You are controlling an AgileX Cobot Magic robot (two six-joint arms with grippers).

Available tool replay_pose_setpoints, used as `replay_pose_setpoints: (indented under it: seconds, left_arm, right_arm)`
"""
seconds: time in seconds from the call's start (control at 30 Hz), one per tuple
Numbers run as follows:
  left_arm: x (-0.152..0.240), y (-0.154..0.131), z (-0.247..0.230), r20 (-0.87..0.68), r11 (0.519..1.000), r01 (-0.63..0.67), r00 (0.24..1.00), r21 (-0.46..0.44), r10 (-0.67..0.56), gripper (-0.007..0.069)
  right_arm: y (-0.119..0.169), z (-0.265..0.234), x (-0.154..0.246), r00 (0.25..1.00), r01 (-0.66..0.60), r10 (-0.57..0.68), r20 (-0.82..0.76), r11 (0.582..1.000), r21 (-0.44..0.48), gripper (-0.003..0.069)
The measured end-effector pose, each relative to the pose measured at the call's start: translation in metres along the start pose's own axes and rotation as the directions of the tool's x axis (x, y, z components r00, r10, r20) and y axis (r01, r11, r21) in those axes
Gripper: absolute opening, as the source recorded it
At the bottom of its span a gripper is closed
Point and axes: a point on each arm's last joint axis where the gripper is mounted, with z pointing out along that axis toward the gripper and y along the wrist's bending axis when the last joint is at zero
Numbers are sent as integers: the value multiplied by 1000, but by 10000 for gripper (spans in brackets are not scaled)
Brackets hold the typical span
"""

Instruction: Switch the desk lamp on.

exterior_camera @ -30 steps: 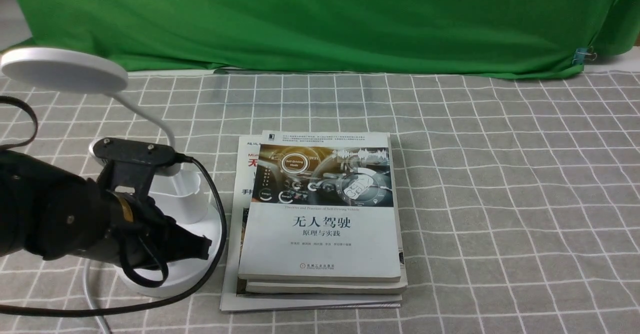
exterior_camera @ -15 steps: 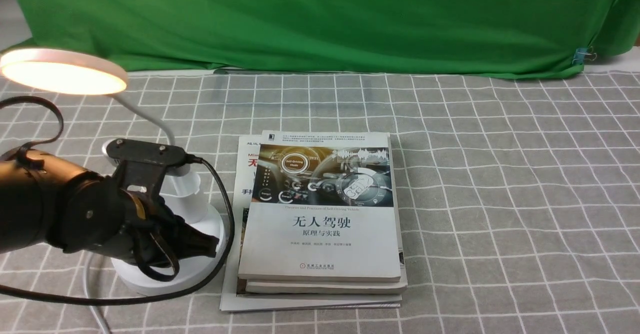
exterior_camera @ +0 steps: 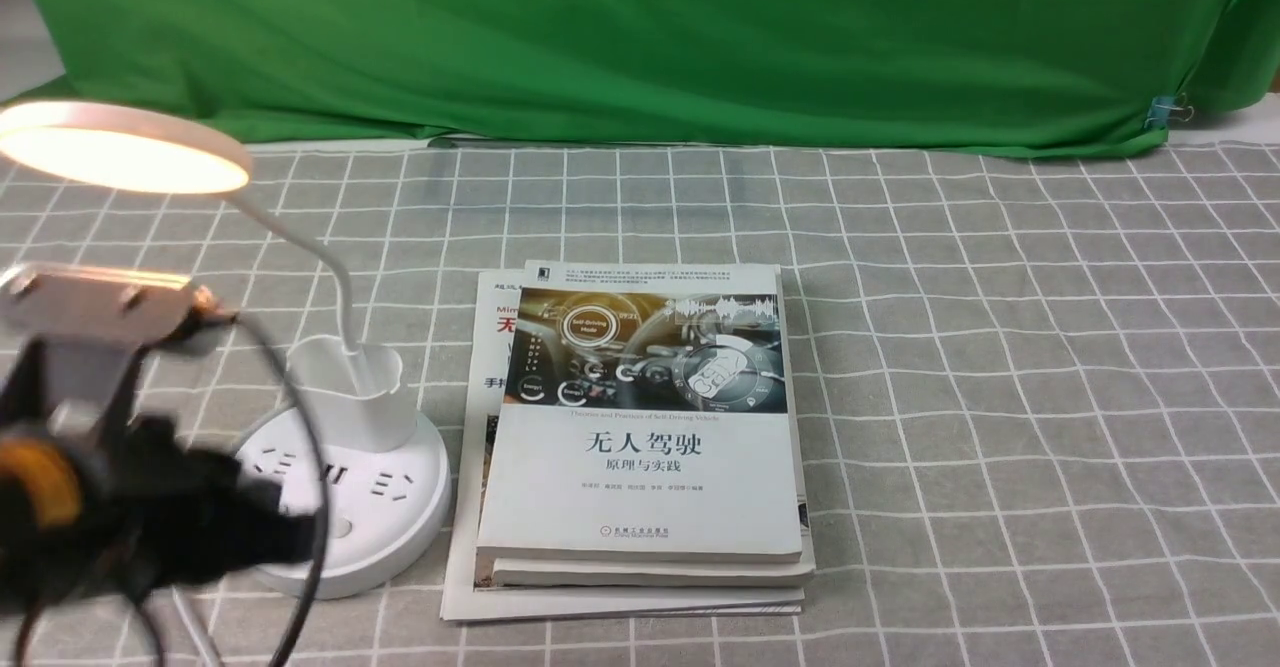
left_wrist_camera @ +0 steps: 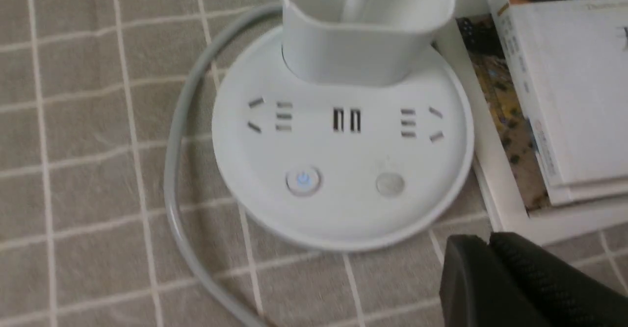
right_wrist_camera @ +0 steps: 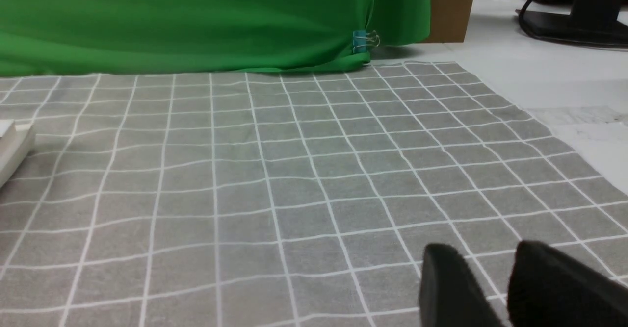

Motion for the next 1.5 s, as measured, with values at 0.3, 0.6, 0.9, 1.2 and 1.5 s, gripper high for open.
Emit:
replay_pose_setpoints:
  seconds: [0.3,0.6,0.9,1.2,1.5]
  left_arm:
    - [33,2,-43,327,997,38,943,70,-59,19]
    - [30,3,-64,497,997,7,867,77,-45,19]
    - [35,5,-59,518,998,-20,855,51,-10,19]
    - [85,19,-44,689,996,-51,720,-73,87,19]
    - [115,25,-34,627,992,-3,775,-123,80,19]
  right_arm:
    - [0,0,0,1000,-1,1,0,1000,0,245]
    - [0,0,0,1000,-1,1,0,1000,0,245]
    - [0,0,0,1000,-1,1,0,1000,0,245]
    - [0,0,0,1000,0,0,0,1000,0,245]
    - [0,0,0,1000,0,0,0,1000,0,245]
